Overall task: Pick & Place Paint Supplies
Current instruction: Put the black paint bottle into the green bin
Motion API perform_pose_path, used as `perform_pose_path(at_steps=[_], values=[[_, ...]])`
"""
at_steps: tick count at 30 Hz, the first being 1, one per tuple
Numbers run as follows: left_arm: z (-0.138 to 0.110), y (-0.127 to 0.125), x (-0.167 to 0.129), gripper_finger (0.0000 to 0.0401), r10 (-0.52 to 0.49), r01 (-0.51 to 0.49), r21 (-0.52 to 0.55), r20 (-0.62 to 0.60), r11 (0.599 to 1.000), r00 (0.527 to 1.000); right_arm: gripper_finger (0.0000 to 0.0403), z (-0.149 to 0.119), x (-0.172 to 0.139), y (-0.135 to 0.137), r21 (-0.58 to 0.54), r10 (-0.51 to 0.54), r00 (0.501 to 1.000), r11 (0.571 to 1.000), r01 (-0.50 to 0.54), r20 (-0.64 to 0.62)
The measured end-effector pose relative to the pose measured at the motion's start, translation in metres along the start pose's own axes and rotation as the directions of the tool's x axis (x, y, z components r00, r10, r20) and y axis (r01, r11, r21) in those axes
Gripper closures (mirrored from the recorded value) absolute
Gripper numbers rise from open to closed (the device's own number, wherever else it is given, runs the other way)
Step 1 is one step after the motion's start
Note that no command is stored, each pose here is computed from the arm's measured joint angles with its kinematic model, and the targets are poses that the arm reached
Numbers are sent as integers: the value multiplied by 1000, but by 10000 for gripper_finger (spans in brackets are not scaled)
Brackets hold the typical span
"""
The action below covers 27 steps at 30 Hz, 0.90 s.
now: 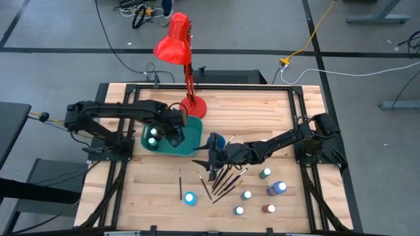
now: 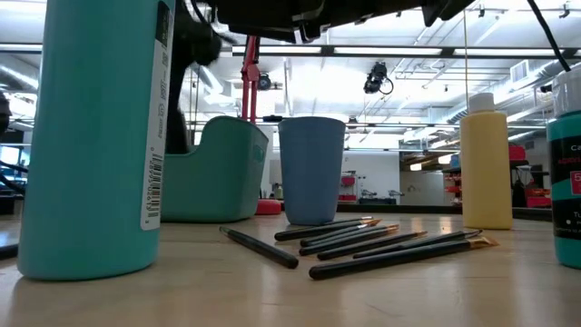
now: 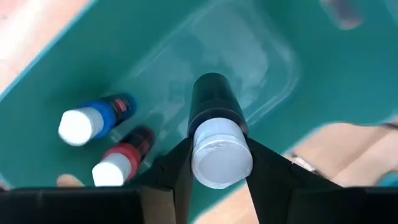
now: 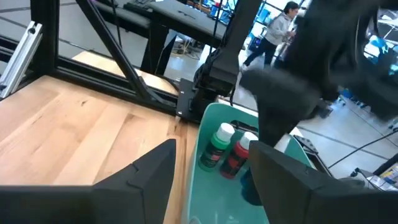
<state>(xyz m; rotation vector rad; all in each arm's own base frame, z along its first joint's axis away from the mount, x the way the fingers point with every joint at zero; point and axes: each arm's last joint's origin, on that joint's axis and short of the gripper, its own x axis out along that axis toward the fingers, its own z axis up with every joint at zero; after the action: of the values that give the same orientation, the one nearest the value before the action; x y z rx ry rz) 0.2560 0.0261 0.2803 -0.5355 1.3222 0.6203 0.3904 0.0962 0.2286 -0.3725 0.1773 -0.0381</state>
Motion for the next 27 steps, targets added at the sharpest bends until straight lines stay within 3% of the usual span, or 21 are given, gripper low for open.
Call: perform_pose_path(at_steps=[12,27], values=[[34,17,51,270,112,-98,93,-163,991,980,188,-4,0,0,-10,6,999,1000,-6,-32],[42,38,60,271,114,-105,61,-167,993,979,188,-7,0,1,-22,16,998,1000,-18,-66]])
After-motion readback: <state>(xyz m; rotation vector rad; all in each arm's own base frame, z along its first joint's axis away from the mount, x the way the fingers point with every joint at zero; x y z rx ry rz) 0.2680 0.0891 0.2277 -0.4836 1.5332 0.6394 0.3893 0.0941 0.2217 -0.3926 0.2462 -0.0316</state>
